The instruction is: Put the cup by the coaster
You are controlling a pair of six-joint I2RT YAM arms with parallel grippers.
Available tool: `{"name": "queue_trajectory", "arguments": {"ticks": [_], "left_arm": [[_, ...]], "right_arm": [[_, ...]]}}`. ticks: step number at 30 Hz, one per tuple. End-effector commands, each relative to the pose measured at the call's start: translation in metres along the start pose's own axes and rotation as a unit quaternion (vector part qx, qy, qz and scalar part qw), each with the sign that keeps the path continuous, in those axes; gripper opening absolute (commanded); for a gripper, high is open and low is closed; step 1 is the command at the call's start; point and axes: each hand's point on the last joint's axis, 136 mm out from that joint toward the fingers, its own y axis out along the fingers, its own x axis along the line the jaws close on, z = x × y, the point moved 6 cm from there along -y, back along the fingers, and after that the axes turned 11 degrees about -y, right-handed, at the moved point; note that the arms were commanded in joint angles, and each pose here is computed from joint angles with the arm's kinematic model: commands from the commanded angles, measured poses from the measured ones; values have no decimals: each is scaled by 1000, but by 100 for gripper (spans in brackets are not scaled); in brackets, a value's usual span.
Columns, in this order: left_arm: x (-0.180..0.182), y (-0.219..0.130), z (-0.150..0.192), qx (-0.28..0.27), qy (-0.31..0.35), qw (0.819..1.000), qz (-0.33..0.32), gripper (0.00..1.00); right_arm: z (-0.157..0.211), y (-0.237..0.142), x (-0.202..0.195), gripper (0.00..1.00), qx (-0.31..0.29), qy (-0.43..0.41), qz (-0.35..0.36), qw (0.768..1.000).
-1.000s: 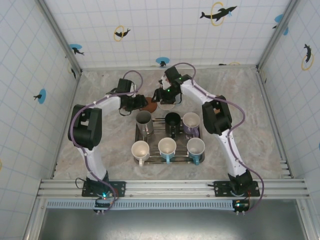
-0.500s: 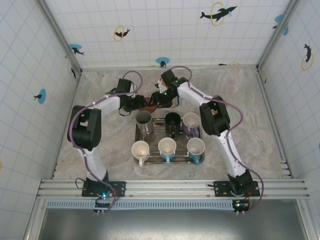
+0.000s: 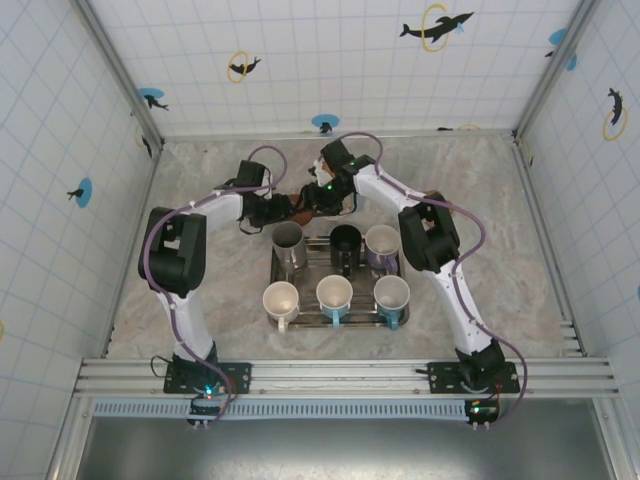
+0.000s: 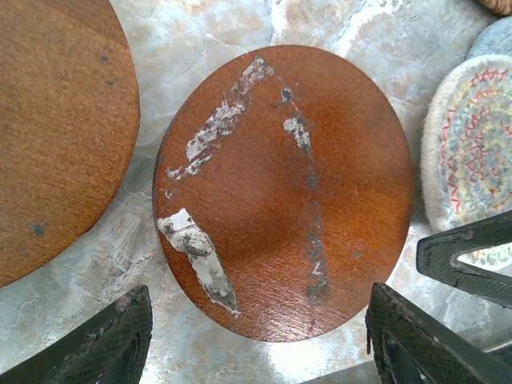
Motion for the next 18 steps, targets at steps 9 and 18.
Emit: {"name": "queue_trajectory", "arguments": {"ticks": [9, 18], "left_arm": [[6, 11, 7, 19, -6, 1000, -8, 71], [5, 9, 7, 16, -5, 1000, -6, 70]], "right_arm": [[9, 5, -1, 66, 17, 1, -1, 1000], [20, 5, -11, 66, 33, 5, 22, 999]]}}
